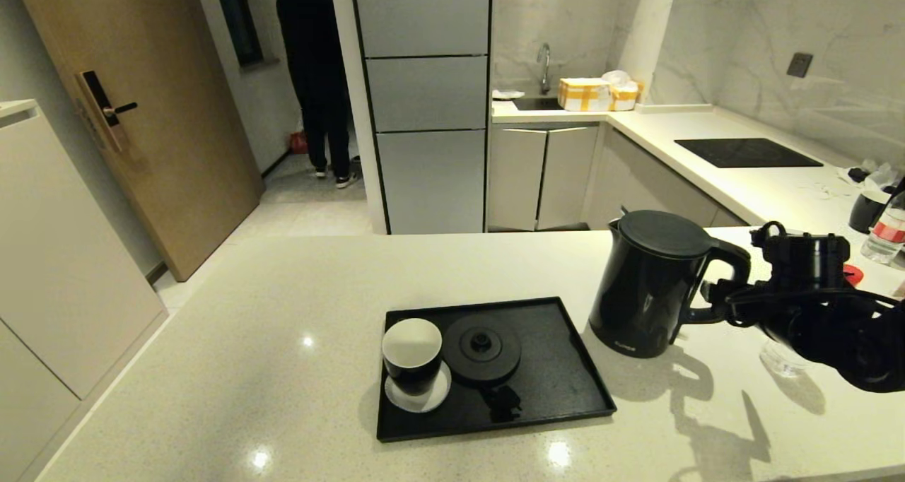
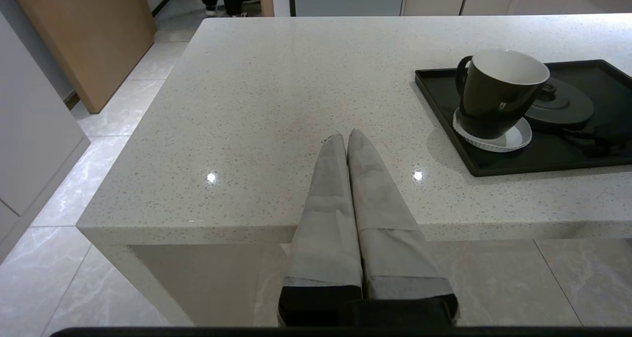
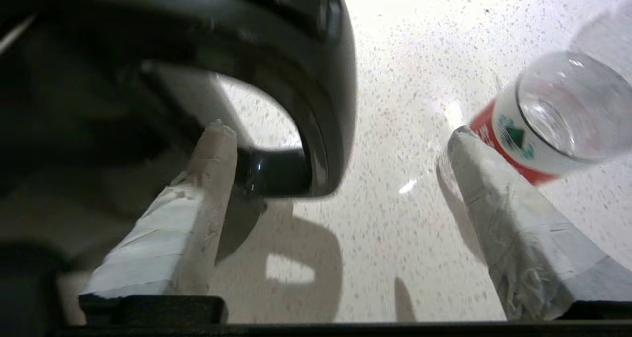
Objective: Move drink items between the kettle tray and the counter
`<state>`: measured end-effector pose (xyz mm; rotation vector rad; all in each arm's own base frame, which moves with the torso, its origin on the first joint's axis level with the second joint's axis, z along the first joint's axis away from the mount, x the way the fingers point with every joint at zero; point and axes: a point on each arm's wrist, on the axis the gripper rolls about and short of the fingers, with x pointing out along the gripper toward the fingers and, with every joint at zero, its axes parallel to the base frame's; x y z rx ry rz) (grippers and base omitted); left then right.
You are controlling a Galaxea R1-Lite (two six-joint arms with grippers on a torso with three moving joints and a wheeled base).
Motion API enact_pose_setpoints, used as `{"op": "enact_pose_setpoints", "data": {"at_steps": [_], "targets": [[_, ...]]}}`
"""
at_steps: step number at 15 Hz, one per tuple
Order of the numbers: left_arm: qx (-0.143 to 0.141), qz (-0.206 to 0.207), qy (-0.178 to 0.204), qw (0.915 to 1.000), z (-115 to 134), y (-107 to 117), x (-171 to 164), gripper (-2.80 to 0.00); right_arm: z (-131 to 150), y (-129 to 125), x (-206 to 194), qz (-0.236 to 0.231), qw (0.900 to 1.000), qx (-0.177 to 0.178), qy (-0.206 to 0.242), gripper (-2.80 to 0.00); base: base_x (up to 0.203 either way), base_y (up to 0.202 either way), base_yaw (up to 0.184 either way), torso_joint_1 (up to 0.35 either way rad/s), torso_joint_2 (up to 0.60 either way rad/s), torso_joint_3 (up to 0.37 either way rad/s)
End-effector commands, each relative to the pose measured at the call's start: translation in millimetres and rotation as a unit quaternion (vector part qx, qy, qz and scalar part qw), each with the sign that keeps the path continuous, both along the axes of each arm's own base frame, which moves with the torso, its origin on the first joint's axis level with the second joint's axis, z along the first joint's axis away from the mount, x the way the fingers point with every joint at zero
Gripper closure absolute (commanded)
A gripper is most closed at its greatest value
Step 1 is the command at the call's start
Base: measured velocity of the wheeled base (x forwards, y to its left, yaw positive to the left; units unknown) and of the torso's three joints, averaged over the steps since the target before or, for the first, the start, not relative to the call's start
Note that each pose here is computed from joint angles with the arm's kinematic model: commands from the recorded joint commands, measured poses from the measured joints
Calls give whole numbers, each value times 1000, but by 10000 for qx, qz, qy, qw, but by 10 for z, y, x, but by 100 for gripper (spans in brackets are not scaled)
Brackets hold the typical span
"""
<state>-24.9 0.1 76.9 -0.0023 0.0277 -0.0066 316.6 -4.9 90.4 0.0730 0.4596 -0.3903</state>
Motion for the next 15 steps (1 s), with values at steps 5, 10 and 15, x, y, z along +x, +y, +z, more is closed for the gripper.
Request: {"op": "enact_pose_setpoints", "data": {"at_steps": [5,10,15], "targets": [[1,2,-1,10000,-1,0,0,0,461,8,-580,254,9982,124,-531,-280,0,0,0,0,0,0],[4,2,-4,10000,1,0,0,0,1084,5,-1499,421,9934,188,-1054,-280,0,0,0,0,0,0],[-4,2,-8,10000,3,0,-1,0,1617,-4,-2454,268,9933,503,-1008,0,0,0,0,0,0,0]]}}
